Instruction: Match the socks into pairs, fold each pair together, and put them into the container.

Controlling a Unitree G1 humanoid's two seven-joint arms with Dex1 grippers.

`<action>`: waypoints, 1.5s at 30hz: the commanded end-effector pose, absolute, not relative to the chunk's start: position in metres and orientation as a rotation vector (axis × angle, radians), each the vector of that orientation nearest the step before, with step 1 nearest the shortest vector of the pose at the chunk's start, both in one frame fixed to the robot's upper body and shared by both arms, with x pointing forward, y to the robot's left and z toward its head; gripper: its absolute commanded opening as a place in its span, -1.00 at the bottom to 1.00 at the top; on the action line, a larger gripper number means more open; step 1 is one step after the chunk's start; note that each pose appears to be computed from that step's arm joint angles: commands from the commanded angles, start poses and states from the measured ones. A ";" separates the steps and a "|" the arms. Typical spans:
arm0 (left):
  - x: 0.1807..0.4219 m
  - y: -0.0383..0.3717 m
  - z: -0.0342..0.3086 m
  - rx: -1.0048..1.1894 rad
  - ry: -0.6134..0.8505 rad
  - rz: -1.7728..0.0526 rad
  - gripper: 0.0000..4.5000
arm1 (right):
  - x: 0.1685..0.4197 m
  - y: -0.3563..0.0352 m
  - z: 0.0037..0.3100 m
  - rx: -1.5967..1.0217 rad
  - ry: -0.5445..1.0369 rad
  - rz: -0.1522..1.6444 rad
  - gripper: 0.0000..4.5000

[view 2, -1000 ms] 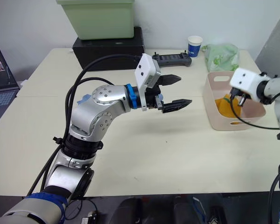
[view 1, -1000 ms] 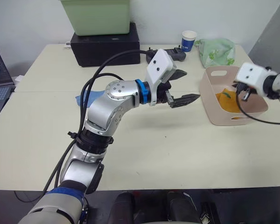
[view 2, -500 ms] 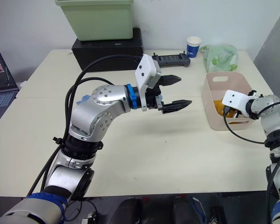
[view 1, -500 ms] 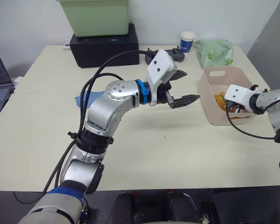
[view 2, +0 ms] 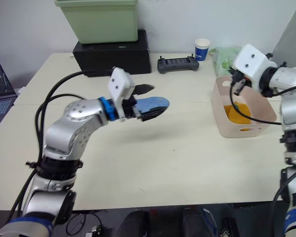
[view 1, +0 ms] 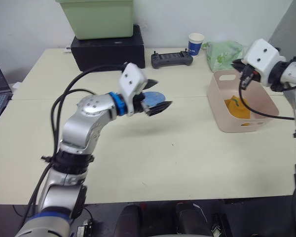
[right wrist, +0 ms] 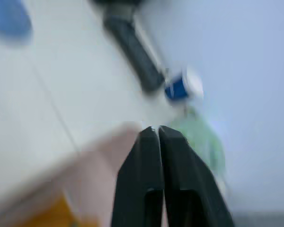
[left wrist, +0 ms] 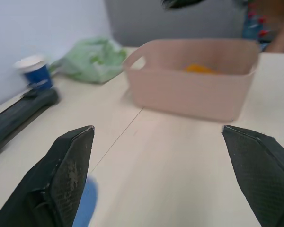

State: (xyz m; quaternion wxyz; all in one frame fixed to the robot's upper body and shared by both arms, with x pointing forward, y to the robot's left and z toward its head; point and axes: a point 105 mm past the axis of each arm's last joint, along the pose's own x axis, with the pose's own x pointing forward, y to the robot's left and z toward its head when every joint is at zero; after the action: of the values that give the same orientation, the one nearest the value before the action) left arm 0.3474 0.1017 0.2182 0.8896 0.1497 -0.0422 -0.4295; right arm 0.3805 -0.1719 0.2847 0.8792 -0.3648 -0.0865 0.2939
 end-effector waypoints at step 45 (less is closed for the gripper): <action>0.398 0.194 0.130 0.308 0.018 -0.303 1.00 | 0.318 -0.101 0.162 -0.318 -0.132 0.662 0.99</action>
State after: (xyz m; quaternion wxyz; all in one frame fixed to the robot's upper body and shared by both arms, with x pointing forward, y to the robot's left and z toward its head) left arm 0.3887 0.1936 0.1322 0.9782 0.1383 0.0036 -0.1549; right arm 0.3176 -0.1047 0.1513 0.9343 -0.1546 -0.0465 0.3178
